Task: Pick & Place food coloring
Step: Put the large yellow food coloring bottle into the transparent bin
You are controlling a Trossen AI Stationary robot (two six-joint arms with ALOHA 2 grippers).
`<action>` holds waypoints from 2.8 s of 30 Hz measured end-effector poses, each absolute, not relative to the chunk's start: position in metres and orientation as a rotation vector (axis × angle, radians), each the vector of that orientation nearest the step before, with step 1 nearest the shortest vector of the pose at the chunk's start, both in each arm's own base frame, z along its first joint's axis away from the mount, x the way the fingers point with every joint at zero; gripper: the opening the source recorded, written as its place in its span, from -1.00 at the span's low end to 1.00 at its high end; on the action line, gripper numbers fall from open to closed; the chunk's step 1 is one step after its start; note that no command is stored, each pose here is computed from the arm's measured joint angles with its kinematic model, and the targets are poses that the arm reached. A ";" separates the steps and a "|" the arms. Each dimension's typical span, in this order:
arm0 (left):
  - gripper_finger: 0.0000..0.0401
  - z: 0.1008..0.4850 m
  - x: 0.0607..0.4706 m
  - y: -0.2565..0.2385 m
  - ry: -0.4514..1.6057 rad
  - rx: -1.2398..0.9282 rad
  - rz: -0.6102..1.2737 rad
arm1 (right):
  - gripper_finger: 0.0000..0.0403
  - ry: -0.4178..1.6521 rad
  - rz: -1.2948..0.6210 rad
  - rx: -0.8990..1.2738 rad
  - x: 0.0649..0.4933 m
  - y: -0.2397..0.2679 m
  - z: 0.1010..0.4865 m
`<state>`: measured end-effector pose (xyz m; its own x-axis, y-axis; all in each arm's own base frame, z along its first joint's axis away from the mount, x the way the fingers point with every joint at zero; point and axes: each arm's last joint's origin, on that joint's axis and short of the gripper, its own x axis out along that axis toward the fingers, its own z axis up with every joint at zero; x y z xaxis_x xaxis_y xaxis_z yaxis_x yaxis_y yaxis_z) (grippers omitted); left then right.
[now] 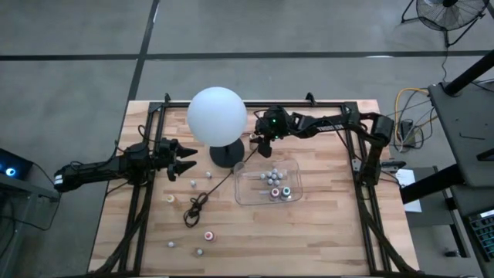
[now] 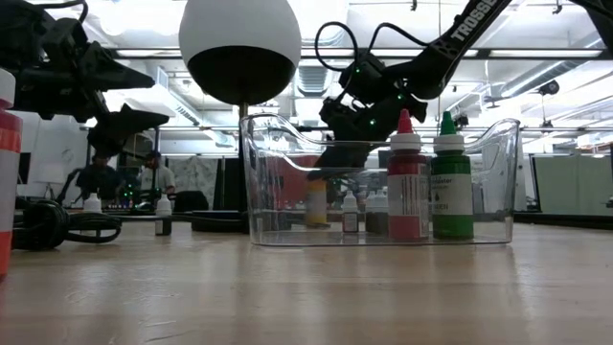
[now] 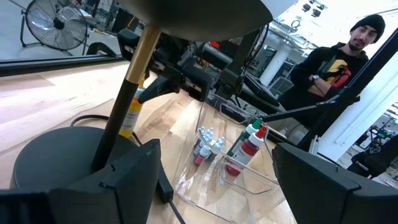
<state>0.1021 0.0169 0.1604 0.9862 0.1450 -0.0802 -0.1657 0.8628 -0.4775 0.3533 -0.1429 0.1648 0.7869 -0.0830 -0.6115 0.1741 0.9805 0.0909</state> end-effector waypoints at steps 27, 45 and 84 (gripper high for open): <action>0.39 0.160 0.102 0.017 0.042 -0.504 0.163 | -0.45 0.585 -0.279 -0.067 0.288 -0.064 0.265; 0.39 0.160 0.102 0.017 0.042 -0.504 0.163 | -0.45 0.602 -0.070 -0.040 0.255 0.019 0.325; 0.39 0.160 0.102 0.017 0.043 -0.504 0.163 | -0.45 0.673 0.393 -0.156 0.326 0.036 0.302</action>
<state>0.1022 0.0169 0.1603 0.9862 0.1446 -0.0809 -0.1658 0.8630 -0.4773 0.3264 0.0356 0.3023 0.7120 0.3029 -0.6334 -0.4028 0.9152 -0.0150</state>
